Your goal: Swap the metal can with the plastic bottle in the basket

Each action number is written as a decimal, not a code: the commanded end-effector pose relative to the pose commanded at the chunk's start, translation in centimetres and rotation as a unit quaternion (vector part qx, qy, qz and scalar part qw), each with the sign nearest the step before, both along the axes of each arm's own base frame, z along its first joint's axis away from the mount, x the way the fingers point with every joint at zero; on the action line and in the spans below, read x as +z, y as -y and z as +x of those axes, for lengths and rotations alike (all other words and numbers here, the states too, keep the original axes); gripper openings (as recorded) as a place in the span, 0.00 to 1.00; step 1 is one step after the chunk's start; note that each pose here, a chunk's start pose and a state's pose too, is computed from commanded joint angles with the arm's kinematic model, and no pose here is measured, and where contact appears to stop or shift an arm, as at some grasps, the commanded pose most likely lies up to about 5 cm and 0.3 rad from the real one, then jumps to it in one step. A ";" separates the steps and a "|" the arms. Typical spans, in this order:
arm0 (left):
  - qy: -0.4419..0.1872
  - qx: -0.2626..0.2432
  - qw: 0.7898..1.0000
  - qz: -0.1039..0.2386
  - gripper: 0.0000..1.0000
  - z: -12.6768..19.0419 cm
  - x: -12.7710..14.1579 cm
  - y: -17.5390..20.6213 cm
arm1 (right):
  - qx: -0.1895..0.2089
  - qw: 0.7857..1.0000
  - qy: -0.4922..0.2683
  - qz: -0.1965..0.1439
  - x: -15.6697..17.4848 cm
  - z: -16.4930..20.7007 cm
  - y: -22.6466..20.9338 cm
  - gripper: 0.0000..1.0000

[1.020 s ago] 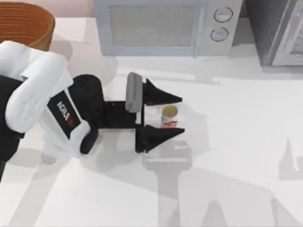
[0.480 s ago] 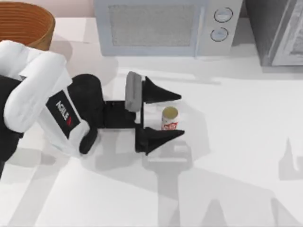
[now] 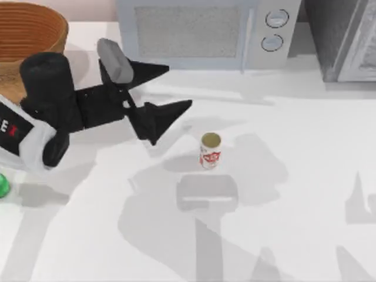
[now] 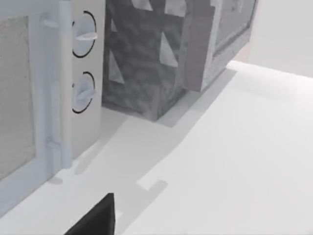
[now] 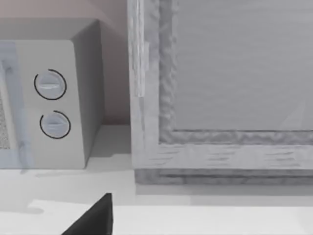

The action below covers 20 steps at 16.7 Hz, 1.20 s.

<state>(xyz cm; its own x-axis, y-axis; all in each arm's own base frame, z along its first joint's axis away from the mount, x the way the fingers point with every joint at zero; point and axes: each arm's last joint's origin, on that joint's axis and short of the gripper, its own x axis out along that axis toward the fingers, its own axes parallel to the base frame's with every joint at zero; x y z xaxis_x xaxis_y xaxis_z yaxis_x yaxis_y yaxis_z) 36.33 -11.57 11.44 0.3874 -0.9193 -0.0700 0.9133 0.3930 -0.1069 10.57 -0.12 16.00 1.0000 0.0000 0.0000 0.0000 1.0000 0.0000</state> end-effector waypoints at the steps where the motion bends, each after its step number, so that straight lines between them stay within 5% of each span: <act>1: 0.002 0.035 0.999 0.003 1.00 -0.8 2.0 -1.1 | 0.000 1.000 0.000 0.000 0.0 0.0 0.0 1.00; 5: 0.020 0.180 0.983 0.015 1.00 -6.7 9.3 -5.4 | 0.000 1.000 0.000 0.000 0.0 0.0 0.0 1.00; 9: 0.046 0.318 0.947 0.020 1.00 -15.0 12.3 -8.6 | 0.000 1.000 0.000 0.000 0.0 0.0 0.0 1.00; 14: 0.069 0.452 0.889 0.018 1.00 -22.9 10.0 -10.5 | 0.000 1.000 0.000 0.000 0.0 0.0 0.0 1.00; 20: 0.062 0.540 0.839 0.023 1.00 -25.6 5.3 -11.4 | 0.000 1.000 0.000 0.000 0.0 0.0 0.0 1.00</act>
